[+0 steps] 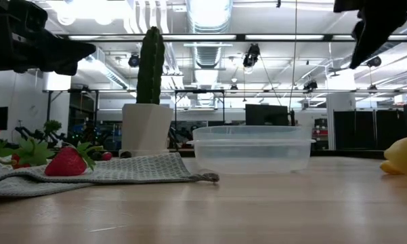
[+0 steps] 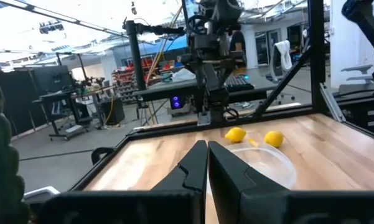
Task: Pick and placing Produce into tupperware
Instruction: Put the top yellow lemon into the transparent container
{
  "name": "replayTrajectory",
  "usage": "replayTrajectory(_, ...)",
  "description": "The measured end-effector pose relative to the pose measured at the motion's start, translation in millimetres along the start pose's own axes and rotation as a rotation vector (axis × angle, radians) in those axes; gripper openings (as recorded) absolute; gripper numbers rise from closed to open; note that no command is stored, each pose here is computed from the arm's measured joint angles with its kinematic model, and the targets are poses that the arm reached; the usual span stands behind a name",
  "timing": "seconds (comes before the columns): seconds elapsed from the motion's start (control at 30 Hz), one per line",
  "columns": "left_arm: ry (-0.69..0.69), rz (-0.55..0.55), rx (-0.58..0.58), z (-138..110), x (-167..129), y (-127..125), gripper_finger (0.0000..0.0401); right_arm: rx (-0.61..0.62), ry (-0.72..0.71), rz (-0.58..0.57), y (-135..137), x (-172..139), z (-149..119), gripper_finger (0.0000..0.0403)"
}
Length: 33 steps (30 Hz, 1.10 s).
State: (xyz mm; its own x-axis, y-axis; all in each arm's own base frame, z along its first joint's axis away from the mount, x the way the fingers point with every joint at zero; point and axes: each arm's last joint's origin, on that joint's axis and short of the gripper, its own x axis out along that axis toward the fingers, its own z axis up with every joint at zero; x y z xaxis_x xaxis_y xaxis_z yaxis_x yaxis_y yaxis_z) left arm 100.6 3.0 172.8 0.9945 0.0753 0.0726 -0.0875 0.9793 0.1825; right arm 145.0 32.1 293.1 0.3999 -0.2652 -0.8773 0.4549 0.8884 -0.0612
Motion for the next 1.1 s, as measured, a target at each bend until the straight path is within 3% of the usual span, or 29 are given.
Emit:
replayTrajectory(0.23, -0.004, 0.001, -0.001, 0.3, 0.0, 0.1, 0.0000, 0.219, 0.203, 0.008, 17.3, 15.6, 4.2, 0.0278)
replayTrajectory(0.4, -0.002, 0.001, -0.003, 0.2, 0.0, 0.1, 0.0000, 0.341, 0.280, -0.061, 28.6, 33.6, 5.5, 0.0283)
replayTrajectory(0.7, 0.000, 0.001, -0.052, 0.0, 0.0, 0.0, 0.0000, 0.387, 0.390, -0.232, 45.2, 72.3, 1.6, 0.0293)
replayTrajectory(1.1, -0.004, 0.001, -0.052, 0.3, 0.0, 0.1, 0.0000, 0.548, 0.527, -0.319, 62.2, 95.5, -7.2, 0.0297)
